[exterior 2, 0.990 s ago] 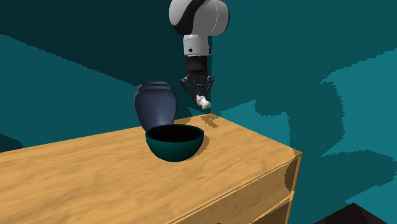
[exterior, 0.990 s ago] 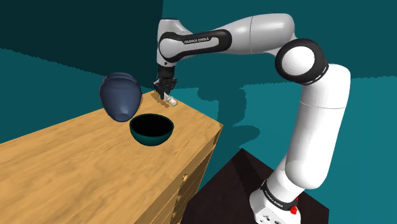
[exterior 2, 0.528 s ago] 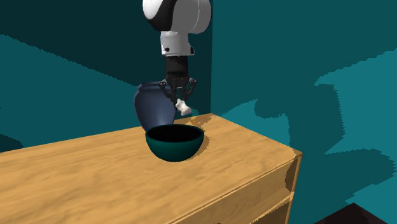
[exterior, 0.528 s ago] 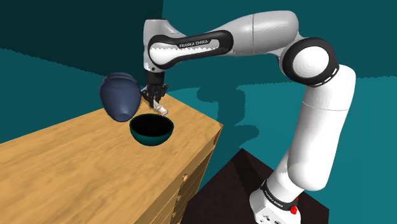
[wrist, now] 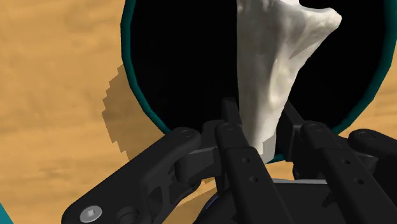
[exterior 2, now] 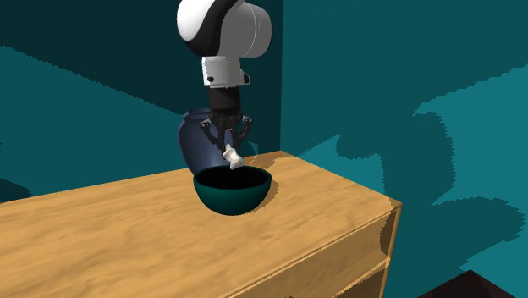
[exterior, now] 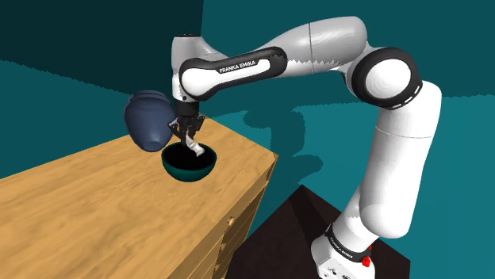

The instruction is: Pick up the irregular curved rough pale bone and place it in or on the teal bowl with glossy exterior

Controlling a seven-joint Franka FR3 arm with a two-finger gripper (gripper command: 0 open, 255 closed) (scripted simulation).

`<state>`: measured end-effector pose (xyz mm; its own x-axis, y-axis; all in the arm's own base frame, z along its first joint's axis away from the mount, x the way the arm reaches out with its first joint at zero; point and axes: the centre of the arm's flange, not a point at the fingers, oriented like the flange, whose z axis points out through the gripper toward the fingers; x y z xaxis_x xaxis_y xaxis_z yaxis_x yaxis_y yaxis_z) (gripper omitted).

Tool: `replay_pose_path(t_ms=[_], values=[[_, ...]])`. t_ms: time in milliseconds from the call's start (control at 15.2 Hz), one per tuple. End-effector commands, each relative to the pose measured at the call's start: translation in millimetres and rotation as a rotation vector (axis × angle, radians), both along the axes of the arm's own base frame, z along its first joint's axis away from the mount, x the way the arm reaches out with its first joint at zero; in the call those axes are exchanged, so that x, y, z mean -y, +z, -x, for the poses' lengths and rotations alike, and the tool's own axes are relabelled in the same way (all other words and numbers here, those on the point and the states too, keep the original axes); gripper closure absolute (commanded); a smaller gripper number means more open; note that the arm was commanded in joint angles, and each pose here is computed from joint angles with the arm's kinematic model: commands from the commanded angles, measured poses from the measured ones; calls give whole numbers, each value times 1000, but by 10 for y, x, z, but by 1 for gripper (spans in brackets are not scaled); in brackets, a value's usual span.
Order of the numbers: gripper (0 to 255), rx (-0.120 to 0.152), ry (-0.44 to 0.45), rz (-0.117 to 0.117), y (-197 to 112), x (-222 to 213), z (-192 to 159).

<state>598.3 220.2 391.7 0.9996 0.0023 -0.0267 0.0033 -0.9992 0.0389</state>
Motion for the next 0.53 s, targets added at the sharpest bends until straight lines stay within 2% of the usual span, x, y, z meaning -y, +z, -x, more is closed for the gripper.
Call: replay_pose_path(t_ms=[0,330,462], values=[[255,1,0,0,-114,-14,9],[255,1,0,0,-379,-14,9],[255,1,0,0,-380,-14,9]])
